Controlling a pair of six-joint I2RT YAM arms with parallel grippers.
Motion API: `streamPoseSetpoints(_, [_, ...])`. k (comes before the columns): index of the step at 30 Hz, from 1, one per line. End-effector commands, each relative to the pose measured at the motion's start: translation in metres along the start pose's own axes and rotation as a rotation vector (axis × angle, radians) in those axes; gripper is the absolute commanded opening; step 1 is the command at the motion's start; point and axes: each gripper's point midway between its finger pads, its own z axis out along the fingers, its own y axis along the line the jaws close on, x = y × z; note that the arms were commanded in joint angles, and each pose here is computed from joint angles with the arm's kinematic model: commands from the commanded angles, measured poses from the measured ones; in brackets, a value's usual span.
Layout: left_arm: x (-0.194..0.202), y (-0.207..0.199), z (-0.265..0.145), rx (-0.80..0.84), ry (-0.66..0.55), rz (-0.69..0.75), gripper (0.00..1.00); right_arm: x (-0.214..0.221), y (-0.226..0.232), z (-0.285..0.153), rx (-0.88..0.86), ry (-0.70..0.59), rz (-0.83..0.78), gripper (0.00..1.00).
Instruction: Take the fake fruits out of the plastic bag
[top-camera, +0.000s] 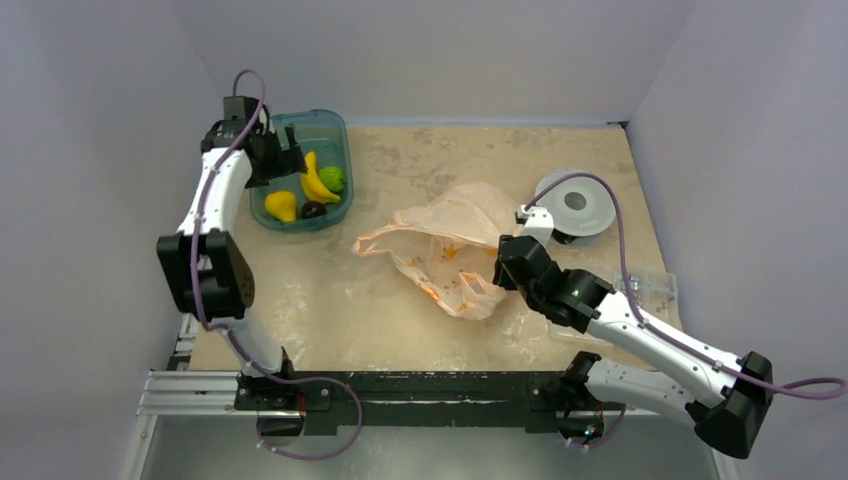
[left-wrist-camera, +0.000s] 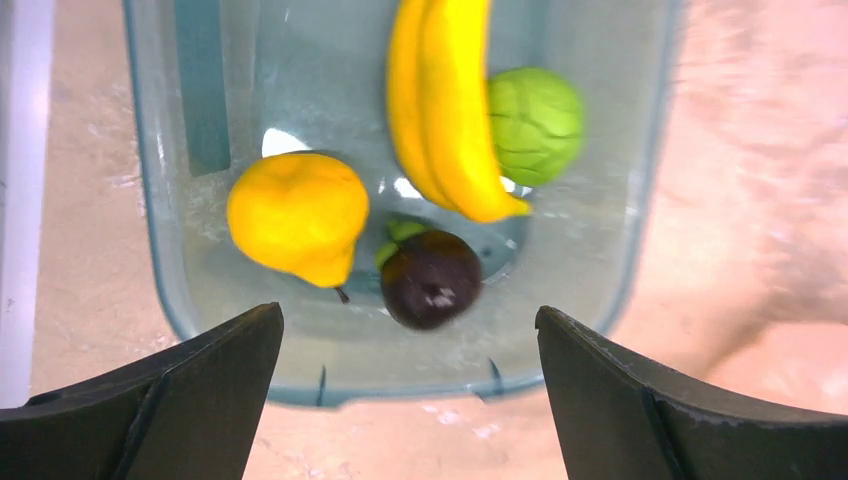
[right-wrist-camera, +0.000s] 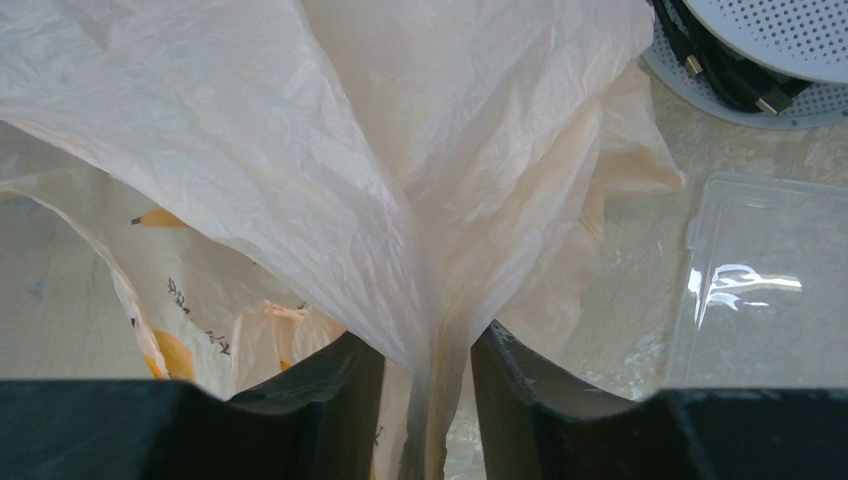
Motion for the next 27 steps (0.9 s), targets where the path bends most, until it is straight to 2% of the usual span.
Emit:
streamPoseSetpoints(1, [-0.027, -0.044, -0.105, 0.220, -0.255, 0.022, 0.98, -0.031, 0.010, -0.014, -0.035, -0.052, 0.014, 0.43])
streamPoseSetpoints(8, [0.025, -0.089, -0.206, 0.537, -0.343, 0.090, 0.97, -0.059, 0.012, -0.047, -0.110, -0.080, -0.008, 0.78])
streamPoseSetpoints(11, [0.047, -0.108, -0.252, 0.653, -0.388, 0.140, 0.97, -0.082, 0.013, -0.074, -0.177, -0.133, 0.014, 0.89])
streamPoseSetpoints(12, [0.053, -0.111, -0.268, 0.678, -0.423, 0.158, 0.98, -0.092, 0.011, -0.086, -0.198, -0.168, 0.029, 0.97])
streamPoseSetpoints(16, [0.075, -0.128, -0.333, 0.794, -0.606, 0.270, 0.99, -0.133, -0.001, -0.128, -0.259, -0.318, 0.081, 0.99])
streamPoseSetpoints(20, [0.086, -0.112, -0.382, 0.815, -0.818, 0.248, 1.00, -0.174, -0.025, -0.168, -0.256, -0.497, 0.154, 0.99])
streamPoseSetpoints(24, [0.094, -0.093, -0.398, 0.773, -0.907, 0.198, 1.00, -0.200, -0.049, -0.193, -0.211, -0.626, 0.191, 0.99])
streamPoseSetpoints(27, [0.098, -0.083, -0.408, 0.743, -0.965, 0.193, 1.00, -0.208, -0.060, -0.203, -0.180, -0.669, 0.182, 0.99])
